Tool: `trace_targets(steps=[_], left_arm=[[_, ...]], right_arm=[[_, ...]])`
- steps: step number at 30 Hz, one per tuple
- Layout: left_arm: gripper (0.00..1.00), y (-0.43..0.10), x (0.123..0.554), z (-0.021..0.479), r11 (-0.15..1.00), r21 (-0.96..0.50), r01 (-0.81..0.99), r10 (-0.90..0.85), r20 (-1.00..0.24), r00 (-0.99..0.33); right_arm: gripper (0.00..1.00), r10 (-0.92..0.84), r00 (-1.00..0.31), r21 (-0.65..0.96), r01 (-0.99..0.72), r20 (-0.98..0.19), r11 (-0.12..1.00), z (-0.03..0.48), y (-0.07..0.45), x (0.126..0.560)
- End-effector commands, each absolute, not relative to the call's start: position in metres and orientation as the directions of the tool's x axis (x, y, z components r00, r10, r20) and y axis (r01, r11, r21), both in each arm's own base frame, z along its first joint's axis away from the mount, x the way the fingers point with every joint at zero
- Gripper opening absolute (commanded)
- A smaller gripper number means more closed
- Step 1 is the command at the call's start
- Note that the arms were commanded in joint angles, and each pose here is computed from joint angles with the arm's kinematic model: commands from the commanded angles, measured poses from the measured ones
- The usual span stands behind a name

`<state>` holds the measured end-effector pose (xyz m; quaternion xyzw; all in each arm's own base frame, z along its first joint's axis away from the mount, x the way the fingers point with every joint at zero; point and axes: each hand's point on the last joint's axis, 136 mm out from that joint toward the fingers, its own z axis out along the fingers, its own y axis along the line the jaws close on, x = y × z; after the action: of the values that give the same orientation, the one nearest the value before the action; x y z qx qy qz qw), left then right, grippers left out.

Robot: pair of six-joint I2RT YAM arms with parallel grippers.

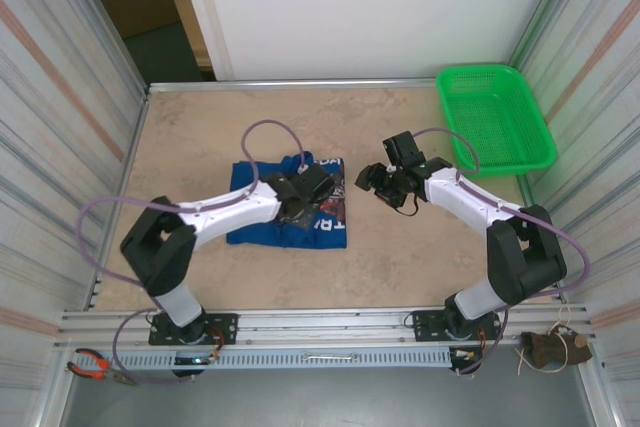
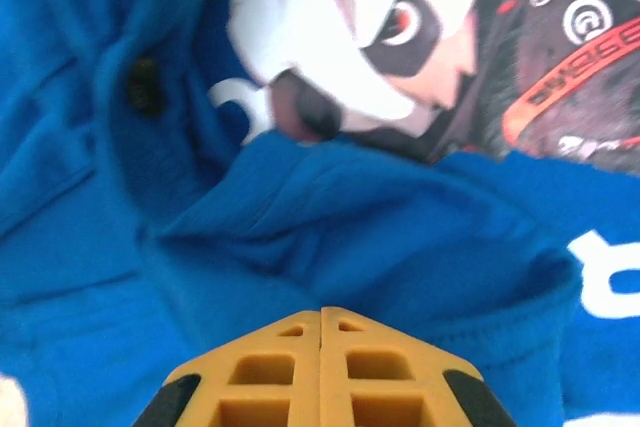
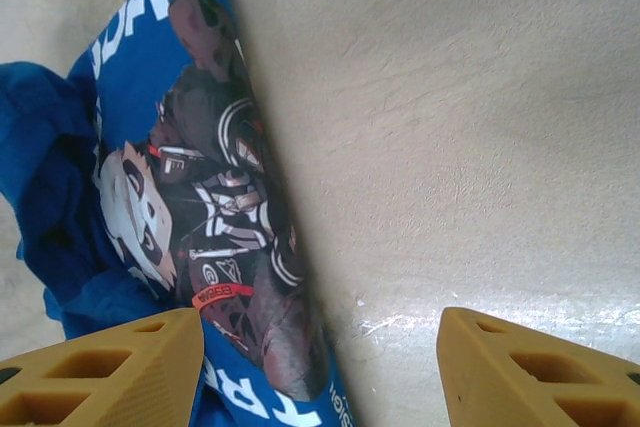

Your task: Fold the inside-out t-shirt

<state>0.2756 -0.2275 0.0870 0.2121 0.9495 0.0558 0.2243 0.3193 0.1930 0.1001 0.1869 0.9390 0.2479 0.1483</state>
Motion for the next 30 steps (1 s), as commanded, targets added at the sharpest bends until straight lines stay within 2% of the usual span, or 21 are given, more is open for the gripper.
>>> trace_targets(steps=[1,6,8,9,11,13,15,19,25,30], left_arm=[[0.00,-0.195,0.277,0.114,0.961,0.162,0.226,0.277,-0.517,-0.810],[0.00,-0.135,0.256,0.098,0.998,-0.036,-0.057,-0.067,-0.563,-0.823],[0.12,-0.111,0.245,0.087,0.974,-0.137,-0.179,-0.225,-0.548,-0.806],[0.23,-0.098,0.237,0.080,0.953,-0.177,-0.246,-0.303,-0.540,-0.786],[0.56,-0.080,0.227,0.076,0.916,-0.241,-0.321,-0.401,-0.546,-0.736],[0.66,-0.069,0.224,0.086,0.897,-0.280,-0.343,-0.443,-0.581,-0.683],[0.72,-0.070,0.229,0.104,0.910,-0.304,-0.284,-0.415,-0.635,-0.651],[0.74,-0.106,0.252,0.142,0.956,-0.290,-0.038,-0.239,-0.701,-0.672],[0.79,-0.188,0.309,0.150,0.935,-0.206,0.288,0.098,-0.631,-0.770],[0.81,-0.245,0.354,0.134,0.869,-0.093,0.485,0.345,-0.589,-0.731]], right_arm=[[0.62,0.383,-0.903,0.535,0.229,-0.194,0.813,0.105,0.204,0.316],[0.61,0.350,-0.918,0.518,0.211,-0.187,0.829,0.098,0.216,0.311],[0.61,0.342,-0.922,0.506,0.210,-0.182,0.836,0.093,0.219,0.308],[0.62,0.338,-0.924,0.503,0.210,-0.178,0.838,0.091,0.221,0.307],[0.62,0.332,-0.927,0.497,0.208,-0.173,0.842,0.088,0.224,0.305],[0.62,0.324,-0.931,0.492,0.205,-0.169,0.846,0.084,0.228,0.303],[0.62,0.317,-0.934,0.491,0.201,-0.165,0.848,0.082,0.231,0.302],[0.61,0.303,-0.940,0.488,0.191,-0.161,0.852,0.079,0.239,0.302],[0.60,0.311,-0.940,0.487,0.206,-0.144,0.849,0.069,0.246,0.305],[0.59,0.326,-0.937,0.499,0.225,-0.124,0.837,0.063,0.253,0.309]])
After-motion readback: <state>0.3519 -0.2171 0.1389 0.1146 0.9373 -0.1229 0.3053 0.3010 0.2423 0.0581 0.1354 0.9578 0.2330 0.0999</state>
